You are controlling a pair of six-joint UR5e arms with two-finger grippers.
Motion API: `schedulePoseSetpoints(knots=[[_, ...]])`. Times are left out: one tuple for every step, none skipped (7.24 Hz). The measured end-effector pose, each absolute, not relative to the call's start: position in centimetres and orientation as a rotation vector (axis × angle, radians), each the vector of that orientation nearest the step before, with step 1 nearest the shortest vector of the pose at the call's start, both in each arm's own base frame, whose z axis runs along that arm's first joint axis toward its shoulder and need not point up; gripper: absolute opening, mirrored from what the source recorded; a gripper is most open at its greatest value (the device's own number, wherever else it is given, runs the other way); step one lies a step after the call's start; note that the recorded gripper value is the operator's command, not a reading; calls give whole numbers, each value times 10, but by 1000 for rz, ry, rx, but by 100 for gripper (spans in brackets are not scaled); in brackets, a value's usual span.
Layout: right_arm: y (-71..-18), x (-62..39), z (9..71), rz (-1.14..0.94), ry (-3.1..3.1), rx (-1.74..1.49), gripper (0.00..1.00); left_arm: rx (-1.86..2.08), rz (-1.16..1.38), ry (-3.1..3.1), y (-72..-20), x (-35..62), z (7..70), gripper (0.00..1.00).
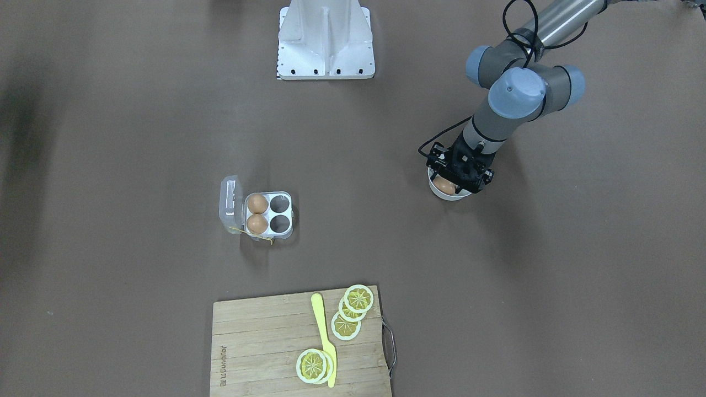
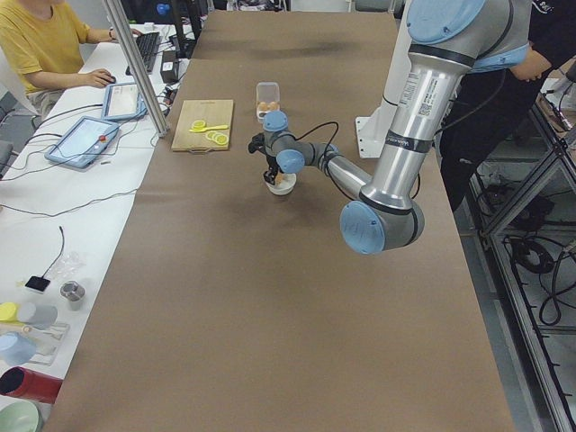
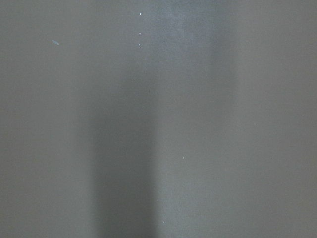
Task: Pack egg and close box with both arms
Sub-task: 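Close the left gripper on the brown egg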
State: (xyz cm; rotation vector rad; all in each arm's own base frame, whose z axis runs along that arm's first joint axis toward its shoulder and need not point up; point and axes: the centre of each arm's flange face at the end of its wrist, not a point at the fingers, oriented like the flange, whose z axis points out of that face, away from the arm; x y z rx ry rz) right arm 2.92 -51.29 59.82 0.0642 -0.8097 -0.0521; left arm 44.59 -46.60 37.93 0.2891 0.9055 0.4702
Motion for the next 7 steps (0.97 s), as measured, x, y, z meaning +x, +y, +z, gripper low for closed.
schedulePoseSetpoints(knots=[[-513,29,598,-52,-810,64,100,290,471,906,-466,446,379,57],[-513,29,598,-52,-810,64,100,293,472,906,-464,447,378,52],[-513,29,598,-52,-810,64,100,297,476,900,-462,451,378,46],[-513,29,598,-52,-810,64,100,301,479,894,-459,454,379,46],[-513,29,598,-52,-810,64,100,302,480,891,-457,455,380,46],[-513,29,598,-52,-810,64,100,299,482,889,-455,453,383,46],[-513,29,598,-52,-810,65,100,301,489,892,-453,452,383,46]])
